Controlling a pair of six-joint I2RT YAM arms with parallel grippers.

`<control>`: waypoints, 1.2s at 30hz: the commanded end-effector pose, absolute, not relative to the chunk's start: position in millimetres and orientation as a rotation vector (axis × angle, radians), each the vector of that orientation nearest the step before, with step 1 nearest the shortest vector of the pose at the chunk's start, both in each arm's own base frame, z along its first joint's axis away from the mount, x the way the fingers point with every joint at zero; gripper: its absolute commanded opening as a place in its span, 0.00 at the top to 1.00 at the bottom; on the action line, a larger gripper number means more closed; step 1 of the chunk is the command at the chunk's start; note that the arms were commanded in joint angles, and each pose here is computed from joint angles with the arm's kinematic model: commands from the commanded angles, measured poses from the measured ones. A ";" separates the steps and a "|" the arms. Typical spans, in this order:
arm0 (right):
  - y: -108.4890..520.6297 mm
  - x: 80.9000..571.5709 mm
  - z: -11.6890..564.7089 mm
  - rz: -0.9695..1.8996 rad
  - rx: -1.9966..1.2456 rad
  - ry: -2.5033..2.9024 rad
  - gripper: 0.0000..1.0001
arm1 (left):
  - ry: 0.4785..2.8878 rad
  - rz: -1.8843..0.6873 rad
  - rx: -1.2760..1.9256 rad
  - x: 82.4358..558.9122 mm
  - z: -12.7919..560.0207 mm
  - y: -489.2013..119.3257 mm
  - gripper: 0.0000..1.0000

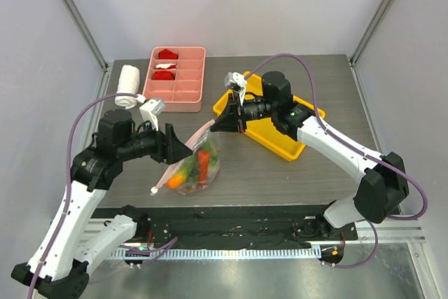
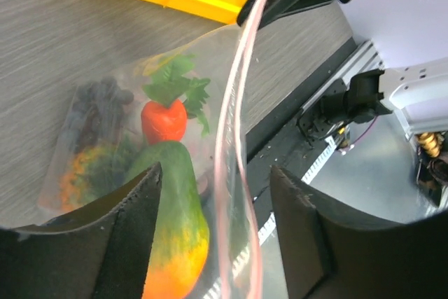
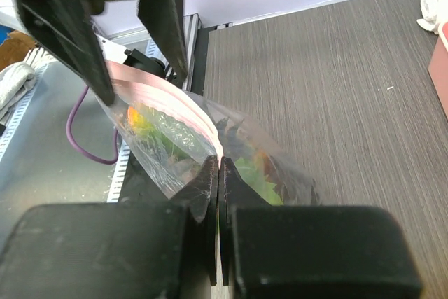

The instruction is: Open the zip-top bag and remove the fake food

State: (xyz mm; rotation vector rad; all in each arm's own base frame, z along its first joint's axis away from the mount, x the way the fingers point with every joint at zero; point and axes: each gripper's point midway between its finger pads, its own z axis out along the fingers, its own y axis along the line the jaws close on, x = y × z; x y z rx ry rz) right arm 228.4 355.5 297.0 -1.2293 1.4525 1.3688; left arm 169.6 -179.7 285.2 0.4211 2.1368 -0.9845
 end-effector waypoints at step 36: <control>368.8 235.4 330.3 1.343 -1.180 1.387 0.95 | 2.163 -1.009 0.372 172.7 275.3 -182.0 0.84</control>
